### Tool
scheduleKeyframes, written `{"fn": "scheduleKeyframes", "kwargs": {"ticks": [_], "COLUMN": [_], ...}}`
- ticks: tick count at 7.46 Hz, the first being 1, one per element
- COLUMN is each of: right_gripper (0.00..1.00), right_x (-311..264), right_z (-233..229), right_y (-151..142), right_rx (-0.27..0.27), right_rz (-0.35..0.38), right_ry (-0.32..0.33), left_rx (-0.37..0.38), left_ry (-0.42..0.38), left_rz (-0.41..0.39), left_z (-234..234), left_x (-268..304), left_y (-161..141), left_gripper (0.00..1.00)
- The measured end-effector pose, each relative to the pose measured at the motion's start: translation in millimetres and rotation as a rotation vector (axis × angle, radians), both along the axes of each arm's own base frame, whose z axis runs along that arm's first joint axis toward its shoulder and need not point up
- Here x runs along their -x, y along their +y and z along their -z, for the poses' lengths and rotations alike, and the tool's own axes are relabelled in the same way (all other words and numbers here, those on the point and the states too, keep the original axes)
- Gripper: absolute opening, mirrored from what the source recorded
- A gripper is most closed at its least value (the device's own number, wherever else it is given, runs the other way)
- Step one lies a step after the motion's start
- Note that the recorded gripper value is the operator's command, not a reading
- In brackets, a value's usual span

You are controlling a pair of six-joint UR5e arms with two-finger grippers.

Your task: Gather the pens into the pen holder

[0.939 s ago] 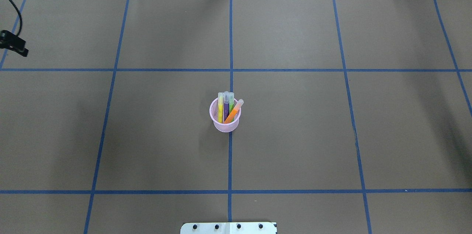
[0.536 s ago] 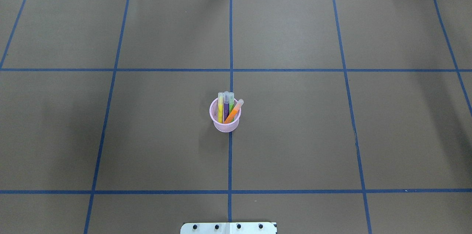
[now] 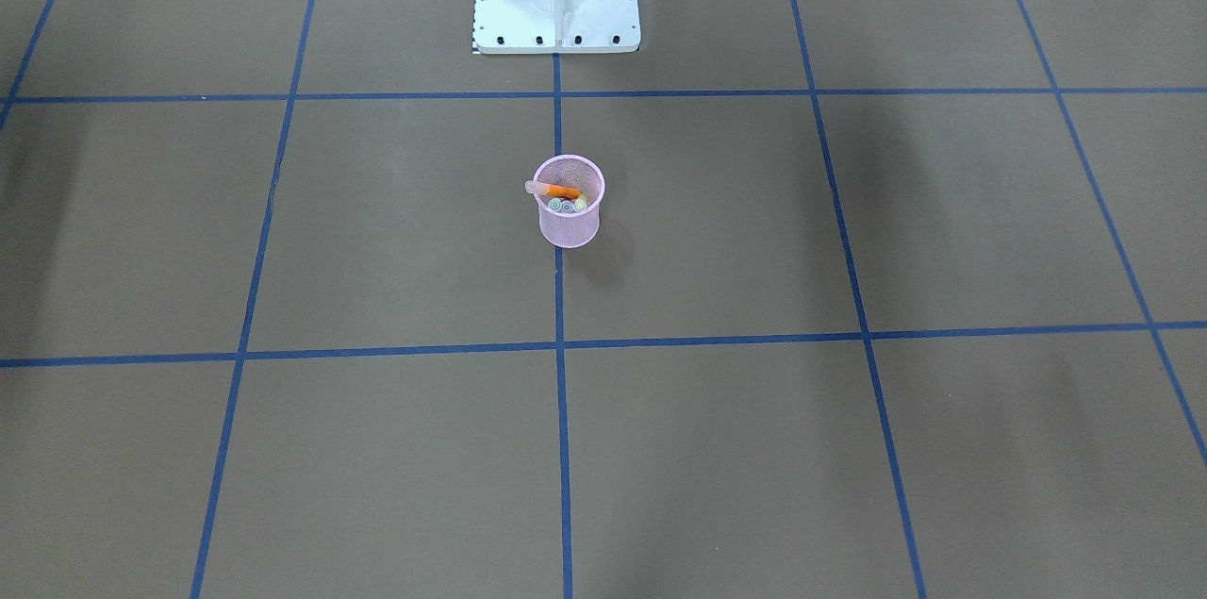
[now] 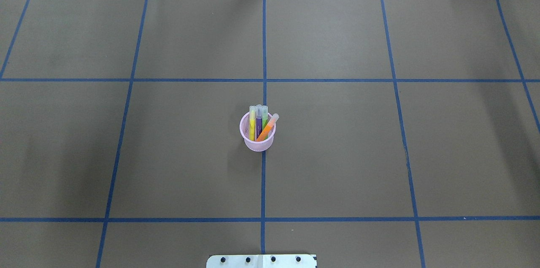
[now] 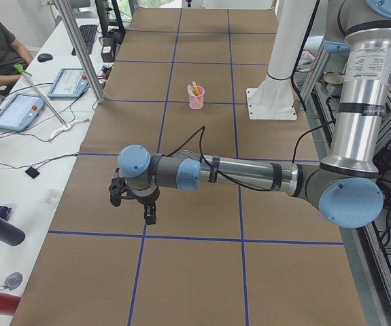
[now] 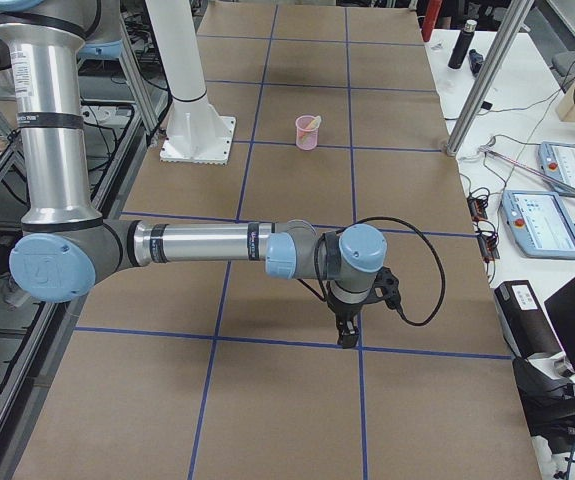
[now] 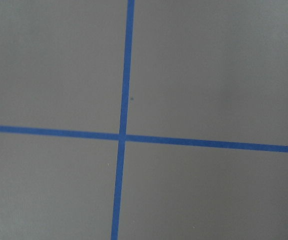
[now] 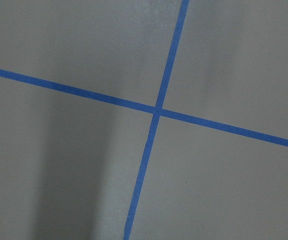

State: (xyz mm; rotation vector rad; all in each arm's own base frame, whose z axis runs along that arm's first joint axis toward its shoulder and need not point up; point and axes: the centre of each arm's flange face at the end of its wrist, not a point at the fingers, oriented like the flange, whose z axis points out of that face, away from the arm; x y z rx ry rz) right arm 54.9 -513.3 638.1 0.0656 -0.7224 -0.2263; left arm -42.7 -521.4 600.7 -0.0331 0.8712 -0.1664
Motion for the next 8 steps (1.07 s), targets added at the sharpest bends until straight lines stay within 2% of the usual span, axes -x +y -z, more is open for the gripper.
{"fn": "scheduleKeyframes", "kwargs": {"ticks": [1,2,4,8], "right_gripper": [1.0,1.0,1.0,1.0], "right_x": [-1,-1,-1,-1], "right_z": [-3,-8,-17,-18], "right_y": [3,7,11,15], "right_rx": [0.004,0.01,0.028,0.029], "right_rz": [0.0,0.0,-0.003,-0.001], "right_ry": [0.004,0.009,0.012,0.005], "left_rx": [-0.016,-0.047,-0.102,-0.114], "left_ry": [-0.01,-0.053,-0.182,-0.16], "left_rz": [0.013,0.001,-0.05,-0.073], "left_z": [3,2,-8,-19], "left_x": [8,13,20,17], "left_y": [21,32,39,73], "left_gripper": [1.0,1.0,1.0,1.0]}}
